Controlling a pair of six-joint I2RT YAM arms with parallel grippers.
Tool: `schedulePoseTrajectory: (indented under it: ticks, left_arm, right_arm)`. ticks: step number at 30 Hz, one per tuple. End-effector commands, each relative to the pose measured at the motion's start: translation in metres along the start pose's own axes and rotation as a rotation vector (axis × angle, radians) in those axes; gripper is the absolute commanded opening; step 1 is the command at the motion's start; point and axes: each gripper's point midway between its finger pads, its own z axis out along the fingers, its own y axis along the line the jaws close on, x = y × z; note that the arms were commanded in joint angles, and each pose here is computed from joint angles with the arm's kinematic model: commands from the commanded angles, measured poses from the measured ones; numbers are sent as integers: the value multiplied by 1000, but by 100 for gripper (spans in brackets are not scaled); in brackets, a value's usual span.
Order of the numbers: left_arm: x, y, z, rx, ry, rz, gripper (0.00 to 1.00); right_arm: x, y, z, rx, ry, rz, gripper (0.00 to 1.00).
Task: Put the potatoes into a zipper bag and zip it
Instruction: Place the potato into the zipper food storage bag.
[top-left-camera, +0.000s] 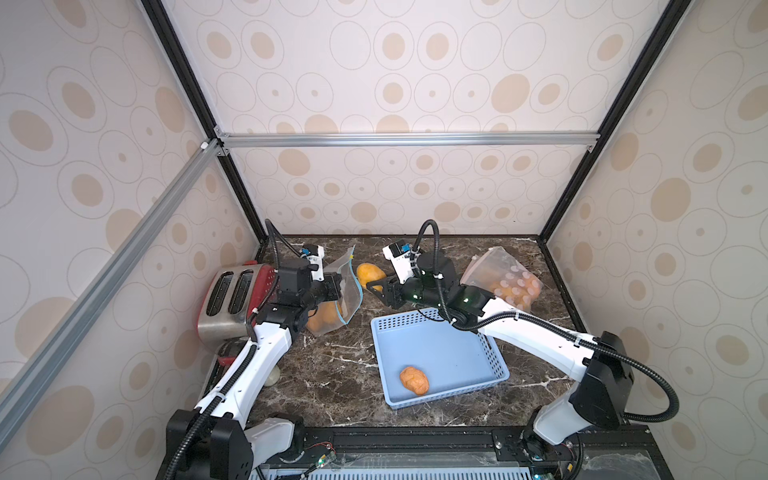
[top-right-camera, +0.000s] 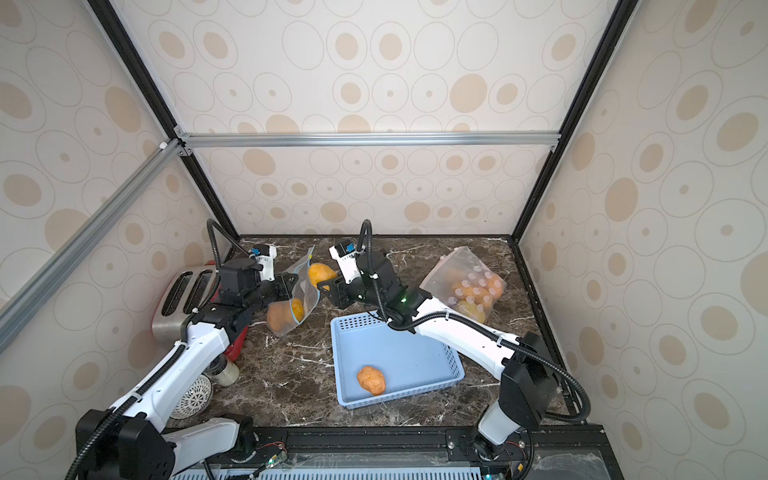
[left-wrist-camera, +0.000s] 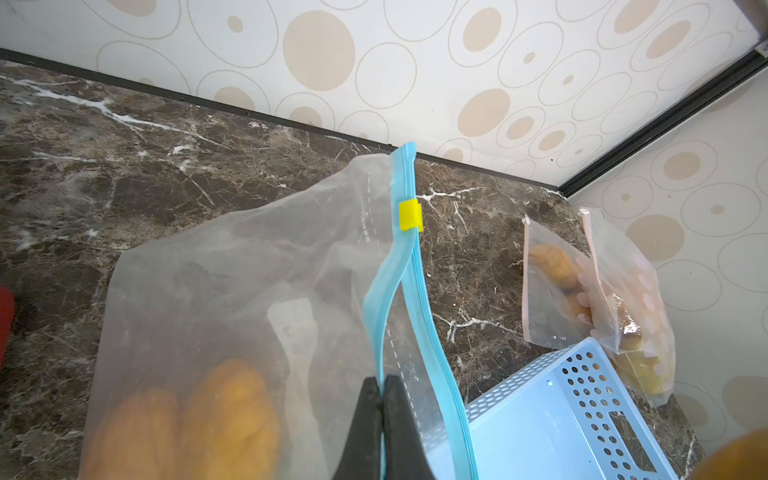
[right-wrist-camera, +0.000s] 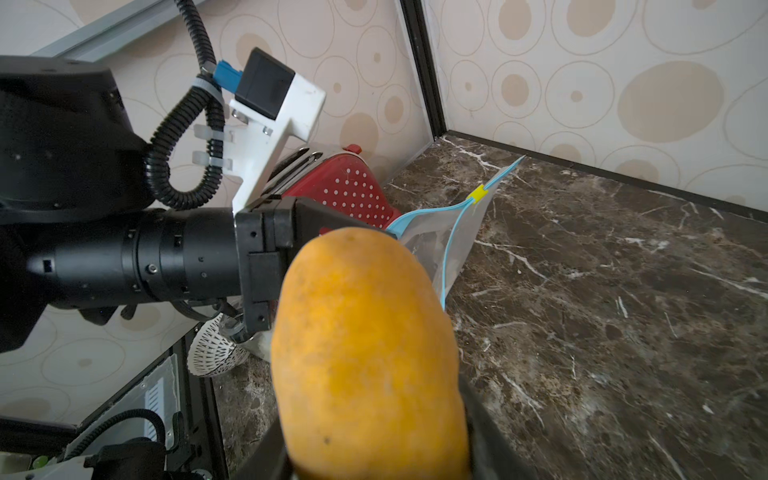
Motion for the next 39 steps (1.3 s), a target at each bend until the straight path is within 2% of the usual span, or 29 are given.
schedulePoseTrajectory:
  ticks: [1, 10, 24, 39]
  left_arm:
    - [-15, -4, -7, 8, -46, 20, 0]
    - [-15, -4, -7, 12, -44, 18, 0]
    - [-16, -6, -9, 24, -49, 16, 0]
    - [-17, -6, -9, 18, -54, 18, 0]
  right_arm:
    - [-6, 15, 11, -96, -52, -10, 34]
    - [2, 20, 37, -179, -50, 50, 33]
    - [34, 1, 78, -140, 52, 112, 32]
    - [51, -17, 90, -53, 128, 87, 36]
